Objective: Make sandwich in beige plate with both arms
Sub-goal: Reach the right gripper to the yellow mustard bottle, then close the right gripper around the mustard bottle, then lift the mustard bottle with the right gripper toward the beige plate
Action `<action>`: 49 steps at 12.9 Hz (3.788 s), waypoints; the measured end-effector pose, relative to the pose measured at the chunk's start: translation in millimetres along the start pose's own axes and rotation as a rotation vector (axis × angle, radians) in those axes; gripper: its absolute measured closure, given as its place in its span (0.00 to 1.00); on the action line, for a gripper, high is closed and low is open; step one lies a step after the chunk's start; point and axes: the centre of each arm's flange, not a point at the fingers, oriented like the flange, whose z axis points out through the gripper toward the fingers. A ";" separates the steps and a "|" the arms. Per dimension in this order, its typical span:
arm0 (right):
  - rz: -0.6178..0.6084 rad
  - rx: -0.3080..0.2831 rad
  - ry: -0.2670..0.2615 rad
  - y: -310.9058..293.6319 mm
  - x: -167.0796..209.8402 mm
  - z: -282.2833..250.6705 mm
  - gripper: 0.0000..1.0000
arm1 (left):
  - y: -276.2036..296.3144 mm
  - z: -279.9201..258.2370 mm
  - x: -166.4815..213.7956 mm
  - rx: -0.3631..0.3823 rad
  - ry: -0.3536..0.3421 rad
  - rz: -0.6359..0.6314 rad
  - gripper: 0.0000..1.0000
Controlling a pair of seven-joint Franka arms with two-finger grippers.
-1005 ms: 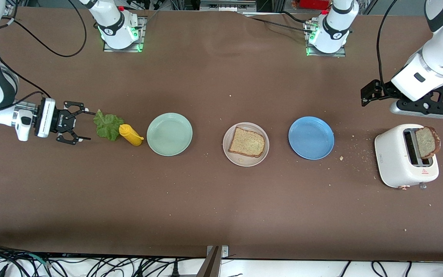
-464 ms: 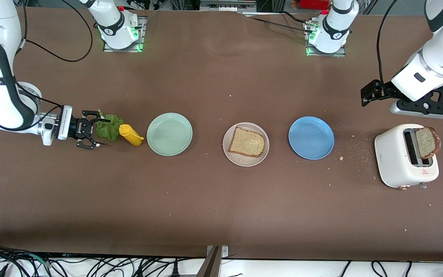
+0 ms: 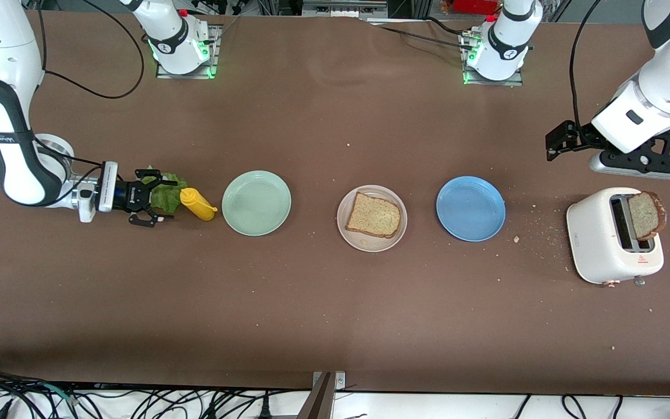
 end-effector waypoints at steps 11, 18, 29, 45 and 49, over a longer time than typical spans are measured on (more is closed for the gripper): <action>-0.012 0.009 0.082 6.3 -15.1 45.7 0.01 | 0.1 0.4 0.1 0.000 -0.001 0.000 0.00; -0.003 0.017 0.088 8.0 -14.1 55.2 0.55 | -0.7 0.4 0.2 0.000 -0.001 -0.001 0.00; 0.275 0.139 -0.173 51.7 87.9 35.0 0.91 | -1.2 0.5 0.2 0.000 -0.001 -0.002 0.00; 0.747 -0.263 -1.056 36.9 326.8 240.0 0.94 | -2.2 0.7 0.3 0.000 -0.002 -0.004 0.00; 0.554 -0.411 -1.302 -18.2 347.9 337.5 0.94 | -2.6 0.8 0.3 0.000 -0.002 -0.005 0.00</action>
